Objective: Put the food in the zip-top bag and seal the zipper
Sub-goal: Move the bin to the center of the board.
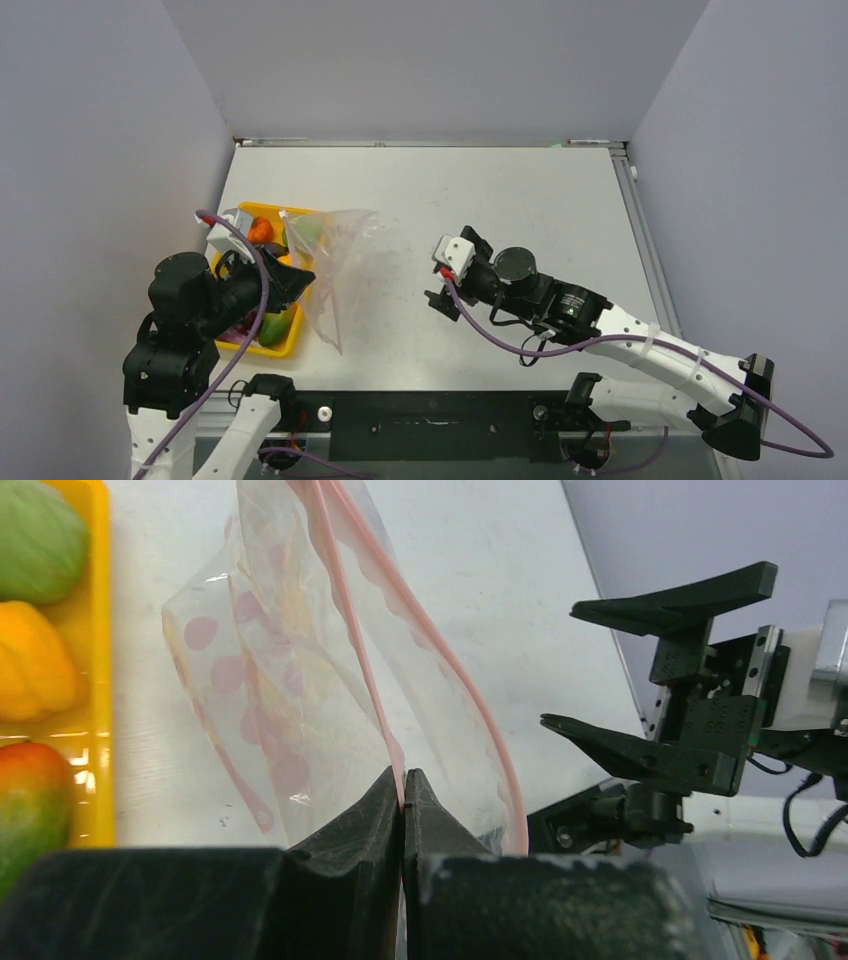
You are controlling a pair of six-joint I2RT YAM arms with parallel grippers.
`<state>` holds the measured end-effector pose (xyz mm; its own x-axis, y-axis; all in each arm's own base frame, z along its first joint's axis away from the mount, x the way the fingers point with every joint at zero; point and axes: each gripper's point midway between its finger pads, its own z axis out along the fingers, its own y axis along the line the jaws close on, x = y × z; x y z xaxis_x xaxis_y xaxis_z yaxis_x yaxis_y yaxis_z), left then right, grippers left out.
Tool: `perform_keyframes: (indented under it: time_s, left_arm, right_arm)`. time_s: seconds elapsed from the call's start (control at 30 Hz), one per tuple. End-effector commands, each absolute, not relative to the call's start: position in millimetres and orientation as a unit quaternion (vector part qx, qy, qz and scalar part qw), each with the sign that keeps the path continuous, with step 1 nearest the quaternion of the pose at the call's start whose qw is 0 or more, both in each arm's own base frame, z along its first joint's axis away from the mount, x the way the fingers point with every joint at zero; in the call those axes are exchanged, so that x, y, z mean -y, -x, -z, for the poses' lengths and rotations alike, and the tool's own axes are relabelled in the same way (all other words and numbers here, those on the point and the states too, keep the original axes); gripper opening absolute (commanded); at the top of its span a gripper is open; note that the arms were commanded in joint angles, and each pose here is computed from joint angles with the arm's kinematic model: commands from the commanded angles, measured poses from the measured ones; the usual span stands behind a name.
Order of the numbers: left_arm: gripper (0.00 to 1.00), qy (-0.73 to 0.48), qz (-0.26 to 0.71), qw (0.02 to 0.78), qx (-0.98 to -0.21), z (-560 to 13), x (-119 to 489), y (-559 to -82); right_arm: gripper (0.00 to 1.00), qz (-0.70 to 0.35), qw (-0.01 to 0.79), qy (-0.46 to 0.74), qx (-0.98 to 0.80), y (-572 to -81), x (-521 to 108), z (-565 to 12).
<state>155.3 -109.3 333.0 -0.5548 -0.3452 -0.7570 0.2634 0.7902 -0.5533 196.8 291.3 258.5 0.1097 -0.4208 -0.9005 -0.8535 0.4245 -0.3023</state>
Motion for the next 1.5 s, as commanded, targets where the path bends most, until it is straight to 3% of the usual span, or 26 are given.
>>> perform_keyframes:
  time_s: [0.0,0.17,0.47,0.8,1.47]
  left_arm:
    - [0.00,0.037,0.241,0.520,-0.818,-346.4,80.3,-161.4]
    - [0.00,0.049,0.199,0.552,-0.808,-361.9,62.5,-159.6]
    - [0.00,0.089,0.103,0.590,-0.796,-379.2,22.2,-159.4]
    - [0.00,0.121,0.039,0.596,-0.793,-375.9,-4.0,-158.8]
    - [0.00,0.153,-0.003,0.624,-0.766,-384.9,-31.1,-142.9]
  right_arm:
    - [0.90,-0.211,0.596,0.401,-0.663,-219.3,-298.7,-285.7]
    - [0.90,-0.215,0.597,0.322,-0.703,-236.8,-301.3,-282.0]
    - [0.90,-0.279,0.559,0.331,-0.707,-237.7,-357.4,-266.7]
    - [0.99,-0.279,0.531,0.241,-0.763,-259.0,-404.2,-244.3]
    - [0.74,-0.314,0.468,0.146,-0.813,-258.5,-522.9,-178.1]
